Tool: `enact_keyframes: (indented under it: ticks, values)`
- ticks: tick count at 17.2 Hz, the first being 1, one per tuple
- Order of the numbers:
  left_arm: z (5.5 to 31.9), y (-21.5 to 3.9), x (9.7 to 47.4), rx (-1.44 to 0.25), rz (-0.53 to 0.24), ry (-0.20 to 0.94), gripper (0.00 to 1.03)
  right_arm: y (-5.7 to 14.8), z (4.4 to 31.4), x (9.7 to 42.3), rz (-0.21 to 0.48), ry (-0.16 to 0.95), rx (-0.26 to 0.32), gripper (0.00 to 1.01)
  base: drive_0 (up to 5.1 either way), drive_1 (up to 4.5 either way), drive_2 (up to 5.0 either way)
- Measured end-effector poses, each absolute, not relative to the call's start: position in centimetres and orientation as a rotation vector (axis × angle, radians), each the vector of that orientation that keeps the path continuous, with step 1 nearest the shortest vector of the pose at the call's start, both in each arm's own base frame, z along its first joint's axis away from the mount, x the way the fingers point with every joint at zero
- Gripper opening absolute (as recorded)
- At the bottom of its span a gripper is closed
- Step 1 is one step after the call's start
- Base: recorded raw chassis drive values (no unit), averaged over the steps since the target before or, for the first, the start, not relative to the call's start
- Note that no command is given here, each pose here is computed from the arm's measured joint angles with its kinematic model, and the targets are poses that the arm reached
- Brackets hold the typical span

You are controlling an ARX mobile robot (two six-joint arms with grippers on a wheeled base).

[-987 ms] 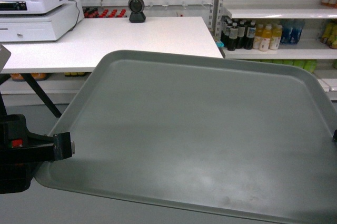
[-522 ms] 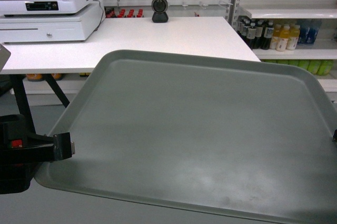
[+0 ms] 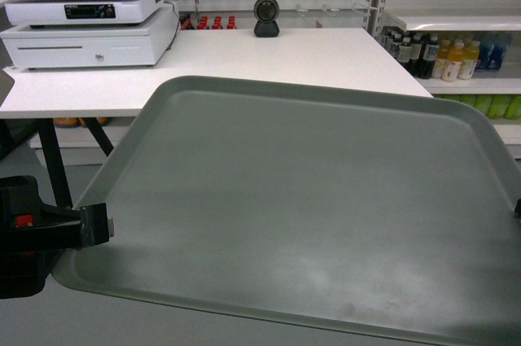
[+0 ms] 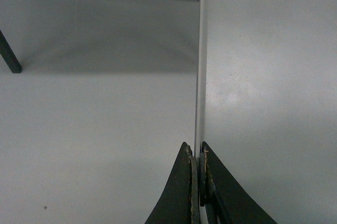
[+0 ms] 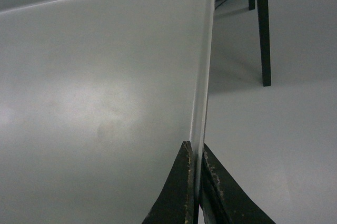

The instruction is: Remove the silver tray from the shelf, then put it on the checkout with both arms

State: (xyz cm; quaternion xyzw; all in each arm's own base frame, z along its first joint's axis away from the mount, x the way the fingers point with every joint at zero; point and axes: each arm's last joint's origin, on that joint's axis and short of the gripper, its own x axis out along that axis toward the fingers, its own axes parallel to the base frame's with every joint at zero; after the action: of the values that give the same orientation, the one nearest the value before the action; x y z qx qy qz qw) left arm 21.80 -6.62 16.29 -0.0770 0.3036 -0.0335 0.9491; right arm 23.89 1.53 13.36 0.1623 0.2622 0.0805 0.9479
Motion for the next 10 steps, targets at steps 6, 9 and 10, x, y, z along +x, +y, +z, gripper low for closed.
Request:
enact_keyframes:
  ticks: [6, 9, 10]
  values:
    - [16.26, -6.63, 21.83, -0.157, -0.068, 0.618, 0.02, 1.52, 13.35, 23.89, 0.163, 0.534, 0.330, 0.03, -0.1, 4.24, -4.4]
    - [16.21, -6.62, 21.80, -0.155, -0.068, 0.624, 0.02, 1.53, 13.32, 23.87, 0.163, 0.538, 0.331, 0.03, 0.1, 4.37, -4.3]
    - [16.22, -6.62, 21.80, -0.156, -0.068, 0.622, 0.02, 1.53, 13.32, 23.88, 0.163, 0.537, 0.331, 0.03, 0.1, 4.41, -4.2]
